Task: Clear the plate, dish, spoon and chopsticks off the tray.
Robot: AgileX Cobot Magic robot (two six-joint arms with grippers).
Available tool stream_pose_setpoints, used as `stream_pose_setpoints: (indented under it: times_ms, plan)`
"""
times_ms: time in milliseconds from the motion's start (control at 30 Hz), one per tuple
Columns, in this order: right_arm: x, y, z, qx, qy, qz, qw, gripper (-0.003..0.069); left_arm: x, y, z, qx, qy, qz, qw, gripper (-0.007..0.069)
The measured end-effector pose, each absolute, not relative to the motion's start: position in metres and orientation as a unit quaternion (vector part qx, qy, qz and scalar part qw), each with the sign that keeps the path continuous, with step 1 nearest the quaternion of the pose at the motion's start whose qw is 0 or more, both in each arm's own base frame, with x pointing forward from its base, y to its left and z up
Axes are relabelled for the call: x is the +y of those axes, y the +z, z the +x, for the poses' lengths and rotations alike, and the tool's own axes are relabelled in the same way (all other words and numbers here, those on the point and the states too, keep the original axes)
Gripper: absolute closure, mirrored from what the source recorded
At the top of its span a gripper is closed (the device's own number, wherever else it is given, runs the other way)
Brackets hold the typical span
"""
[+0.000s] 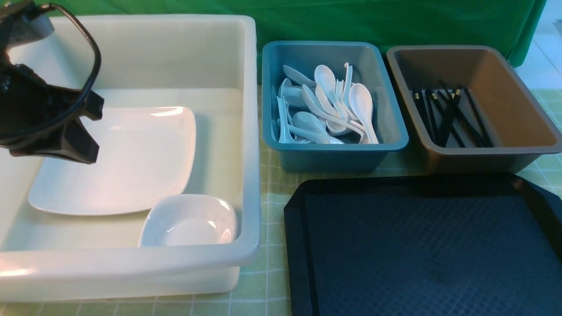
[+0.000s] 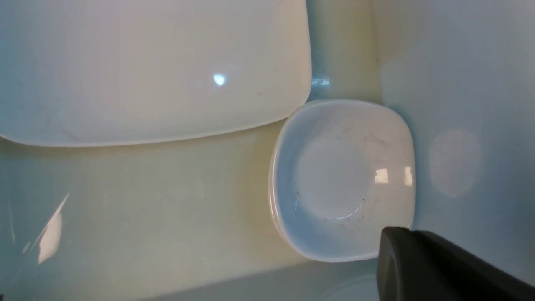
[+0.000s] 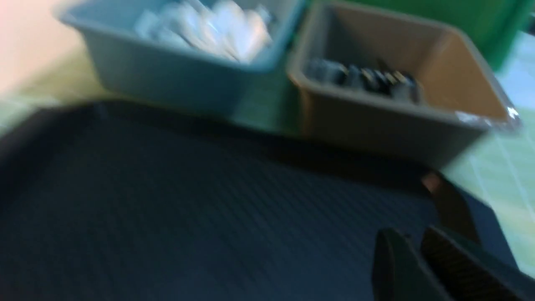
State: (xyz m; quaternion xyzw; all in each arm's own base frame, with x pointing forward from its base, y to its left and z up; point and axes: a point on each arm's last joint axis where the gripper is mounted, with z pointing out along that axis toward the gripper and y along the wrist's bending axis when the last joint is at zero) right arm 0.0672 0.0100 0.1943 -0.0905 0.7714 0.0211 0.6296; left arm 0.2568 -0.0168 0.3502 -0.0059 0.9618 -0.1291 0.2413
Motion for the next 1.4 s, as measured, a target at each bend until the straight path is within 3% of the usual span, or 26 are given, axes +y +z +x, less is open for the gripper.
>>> stream_pose_setpoints:
  times_ms: [167,567,867,1000,1067,1200,1400]
  plan:
    - [0.004,0.190,0.060,0.763,-0.005,-0.061,0.643,0.0561,-0.017,0.350,0.257,0.962,-0.127,0.002,0.242,0.0635]
    - [0.003,0.189,0.059,0.765,-0.010,-0.058,0.642,0.0538,-0.018,0.359,0.235,0.968,-0.130,0.017,0.216,0.0635]
    - [0.003,0.189,0.059,0.765,-0.010,-0.058,0.641,0.0510,-0.021,0.384,0.159,0.937,-0.130,0.024,0.323,0.0635]
    - [0.003,0.189,0.059,0.765,-0.010,-0.058,0.641,0.0503,-0.022,0.373,0.123,0.905,-0.138,0.013,0.402,0.0635]
    - [0.003,0.189,0.059,0.766,-0.010,-0.058,0.641,0.0503,-0.021,0.364,0.099,0.855,-0.143,-0.006,0.499,0.0635]
    - [0.003,0.189,0.059,0.766,-0.010,-0.058,0.640,0.0498,-0.017,0.342,0.076,0.797,-0.133,-0.026,0.589,0.0634]
    - [0.003,0.189,0.058,0.766,-0.010,-0.058,0.640,0.0484,-0.015,0.317,0.057,0.767,-0.129,-0.034,0.628,0.0634]
